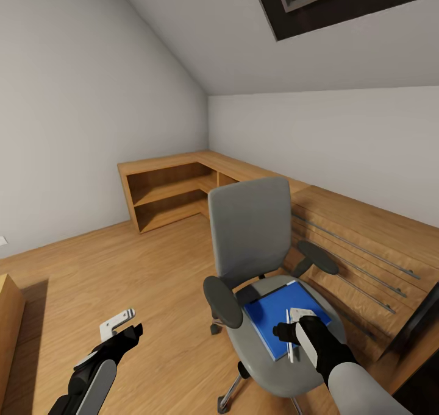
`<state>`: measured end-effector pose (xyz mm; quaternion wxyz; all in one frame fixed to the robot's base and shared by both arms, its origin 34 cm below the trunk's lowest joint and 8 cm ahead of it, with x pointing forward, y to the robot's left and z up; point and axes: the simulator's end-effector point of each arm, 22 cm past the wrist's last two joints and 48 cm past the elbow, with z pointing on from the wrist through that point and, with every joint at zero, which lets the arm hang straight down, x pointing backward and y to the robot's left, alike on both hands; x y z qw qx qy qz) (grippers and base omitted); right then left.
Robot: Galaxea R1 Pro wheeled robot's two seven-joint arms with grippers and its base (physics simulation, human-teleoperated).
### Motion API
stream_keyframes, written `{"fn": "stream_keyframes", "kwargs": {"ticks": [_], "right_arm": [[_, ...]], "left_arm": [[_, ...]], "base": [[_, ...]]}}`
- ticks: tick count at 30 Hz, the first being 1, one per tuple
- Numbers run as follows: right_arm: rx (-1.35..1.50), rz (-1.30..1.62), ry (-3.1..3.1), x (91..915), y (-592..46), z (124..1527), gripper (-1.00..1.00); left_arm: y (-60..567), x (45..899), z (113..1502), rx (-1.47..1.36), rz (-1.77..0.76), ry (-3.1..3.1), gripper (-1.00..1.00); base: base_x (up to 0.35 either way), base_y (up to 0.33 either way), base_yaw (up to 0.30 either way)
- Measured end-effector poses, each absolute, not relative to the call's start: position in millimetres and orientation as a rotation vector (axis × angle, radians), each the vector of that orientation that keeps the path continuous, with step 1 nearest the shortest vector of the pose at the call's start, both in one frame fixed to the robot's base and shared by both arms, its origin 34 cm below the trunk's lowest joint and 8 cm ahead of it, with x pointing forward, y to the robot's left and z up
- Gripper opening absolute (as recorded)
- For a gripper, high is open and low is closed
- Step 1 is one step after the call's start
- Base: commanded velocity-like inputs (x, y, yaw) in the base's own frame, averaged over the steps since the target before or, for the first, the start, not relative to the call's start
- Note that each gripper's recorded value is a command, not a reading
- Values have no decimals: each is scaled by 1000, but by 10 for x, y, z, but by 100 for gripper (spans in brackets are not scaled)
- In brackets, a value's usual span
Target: In the bedroom, organize the workspace by keeping the computer under the desk, ensuring the monitor is on the desk, placing the keyboard on the desk next to the monitor, placing the mouse on the desk next to the keyboard, moving the folder from the swivel chair onto the desk next to the mouse, stacking the notebook on top of the folder with the pen on top of the notebook, and positioning the swivel chair next to the desk.
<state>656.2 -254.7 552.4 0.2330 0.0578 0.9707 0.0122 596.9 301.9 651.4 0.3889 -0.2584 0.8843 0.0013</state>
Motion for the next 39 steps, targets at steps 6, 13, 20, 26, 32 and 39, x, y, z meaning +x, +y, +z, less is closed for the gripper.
{"fn": "stream_keyframes", "kwargs": {"ticks": [6,13,20,26,32,39], "right_arm": [[158,33,2667,6561,-2548,5523,100],[157,32,2666,6562,-2547,5524,100],[155,31,2667,6560,-2547,5522,-100],[151,29,2668,6559,-2548,5522,-100],[152,30,2667,6562,-2547,5525,-100],[152,30,2666,6565,-2548,5527,-100]], "left_arm": [[3019,5968,6512,-657,4,2249,100],[3019,5968,6512,-657,4,2249,100],[3019,5968,6512,-657,4,2249,100],[3020,5966,6508,-657,5,2250,100],[3020,5966,6508,-657,5,2250,100],[3020,5965,6507,-657,5,2250,100]], "base": [[0,0,0],[0,0,0],[0,0,0],[0,0,0],[0,0,0],[0,0,0]]}}
